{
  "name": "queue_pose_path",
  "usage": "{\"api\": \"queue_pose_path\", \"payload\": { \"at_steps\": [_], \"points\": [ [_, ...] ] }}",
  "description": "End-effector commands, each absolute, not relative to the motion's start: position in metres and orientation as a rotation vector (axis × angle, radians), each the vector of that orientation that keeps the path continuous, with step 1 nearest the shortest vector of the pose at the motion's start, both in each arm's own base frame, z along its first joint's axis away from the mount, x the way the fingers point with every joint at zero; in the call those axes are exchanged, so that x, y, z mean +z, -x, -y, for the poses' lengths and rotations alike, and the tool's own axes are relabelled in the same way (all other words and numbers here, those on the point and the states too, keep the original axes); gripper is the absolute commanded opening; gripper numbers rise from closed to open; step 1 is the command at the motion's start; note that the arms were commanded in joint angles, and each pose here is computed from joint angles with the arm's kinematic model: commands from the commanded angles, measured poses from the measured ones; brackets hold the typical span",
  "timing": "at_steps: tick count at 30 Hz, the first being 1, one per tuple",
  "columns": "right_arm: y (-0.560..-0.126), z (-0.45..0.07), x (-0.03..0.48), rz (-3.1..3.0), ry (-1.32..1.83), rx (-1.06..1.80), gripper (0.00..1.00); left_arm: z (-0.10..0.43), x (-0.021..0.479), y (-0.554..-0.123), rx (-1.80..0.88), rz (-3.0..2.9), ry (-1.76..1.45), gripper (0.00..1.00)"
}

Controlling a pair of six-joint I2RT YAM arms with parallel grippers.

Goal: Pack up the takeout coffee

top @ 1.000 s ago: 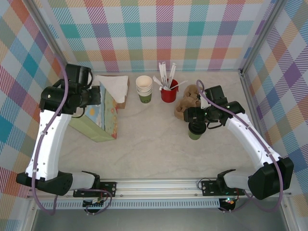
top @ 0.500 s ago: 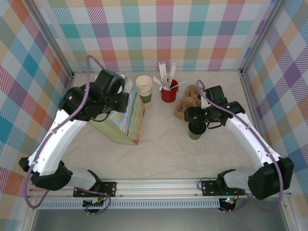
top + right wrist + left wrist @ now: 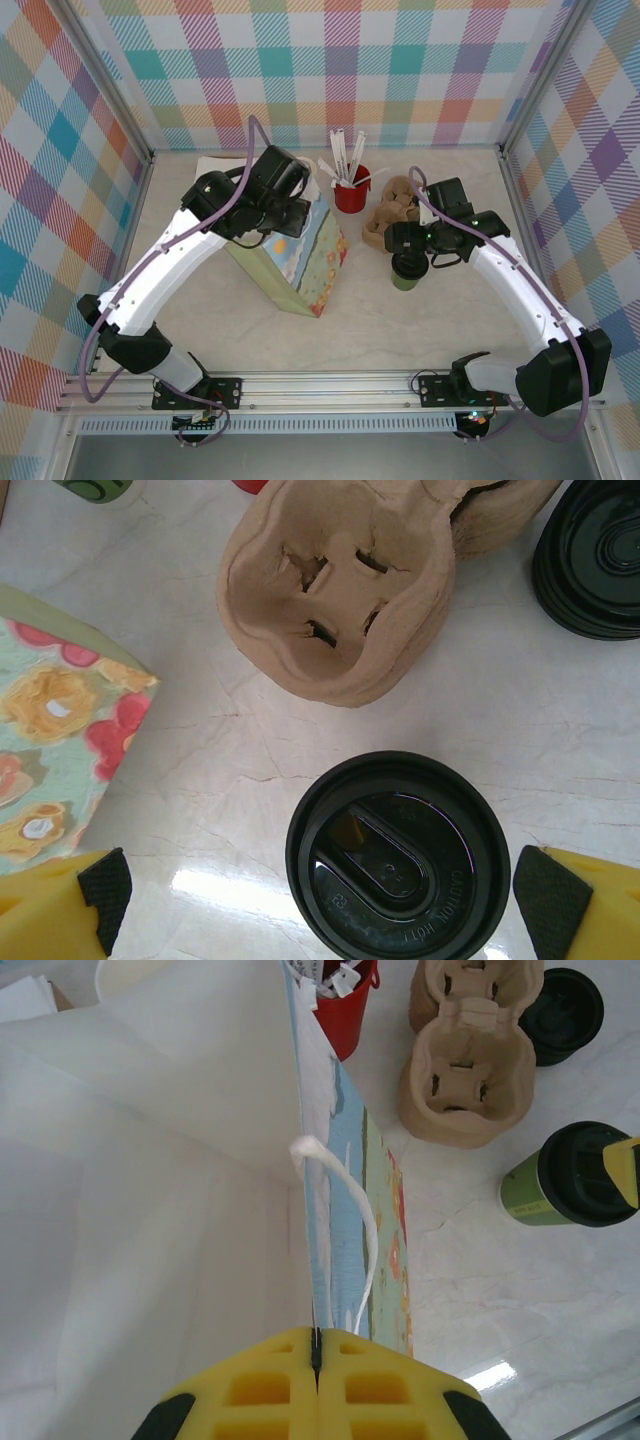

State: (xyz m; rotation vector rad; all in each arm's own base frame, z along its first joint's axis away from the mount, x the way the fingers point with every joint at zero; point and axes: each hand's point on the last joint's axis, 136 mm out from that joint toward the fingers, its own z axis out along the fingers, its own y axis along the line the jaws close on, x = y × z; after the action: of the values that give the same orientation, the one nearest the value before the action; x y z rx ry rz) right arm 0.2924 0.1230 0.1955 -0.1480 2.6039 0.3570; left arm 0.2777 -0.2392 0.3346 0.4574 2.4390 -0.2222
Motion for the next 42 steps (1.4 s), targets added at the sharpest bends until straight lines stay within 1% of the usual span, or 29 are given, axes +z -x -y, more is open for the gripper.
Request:
{"api": "queue_pose_path", "payload": {
  "at_steps": [1, 7, 11, 15, 18, 20, 22, 25, 29, 37, 42],
  "points": [
    [-0.289, -0.117, 0.200, -2.593, 0.150, 0.332, 1.00, 0.258, 0.332, -0.282, -0.274, -2.424, -0.477, 0.00],
    [-0.289, -0.113, 0.198, -2.598, 0.138, 0.301, 1.00, 0.270, 0.314, -0.288, -0.272, -2.455, -0.506, 0.00],
    [-0.291, -0.113, 0.197, -2.595, 0.118, 0.313, 1.00, 0.283, 0.302, -0.286, -0.332, -2.475, -0.532, 0.15],
    [-0.294, -0.114, 0.200, -2.581, 0.069, 0.417, 0.99, 0.284, 0.304, -0.285, -0.349, -2.472, -0.534, 0.31],
    [-0.299, -0.117, 0.203, -2.558, 0.009, 0.567, 0.94, 0.282, 0.315, -0.284, -0.367, -2.442, -0.531, 0.41],
    [-0.303, -0.118, 0.205, -2.542, -0.035, 0.673, 0.89, 0.279, 0.324, -0.282, -0.378, -2.419, -0.522, 0.51],
    [-0.308, -0.118, 0.206, -2.527, -0.087, 0.777, 0.84, 0.276, 0.335, -0.280, -0.398, -2.387, -0.515, 0.59],
    [-0.318, -0.114, 0.203, -2.519, -0.172, 0.895, 0.74, 0.268, 0.352, -0.277, -0.411, -2.335, -0.485, 0.65],
    [-0.333, -0.108, 0.198, -2.506, -0.246, 0.971, 0.66, 0.253, 0.367, -0.274, -0.408, -2.267, -0.434, 0.71],
    [-0.364, -0.100, 0.171, -2.581, -0.306, 0.931, 0.59, 0.216, 0.381, -0.266, -0.362, -2.162, -0.327, 0.83],
    [-0.378, -0.106, 0.158, -2.608, -0.311, 0.983, 0.54, 0.199, 0.381, -0.261, -0.322, -2.145, -0.285, 0.86]
  ]
}}
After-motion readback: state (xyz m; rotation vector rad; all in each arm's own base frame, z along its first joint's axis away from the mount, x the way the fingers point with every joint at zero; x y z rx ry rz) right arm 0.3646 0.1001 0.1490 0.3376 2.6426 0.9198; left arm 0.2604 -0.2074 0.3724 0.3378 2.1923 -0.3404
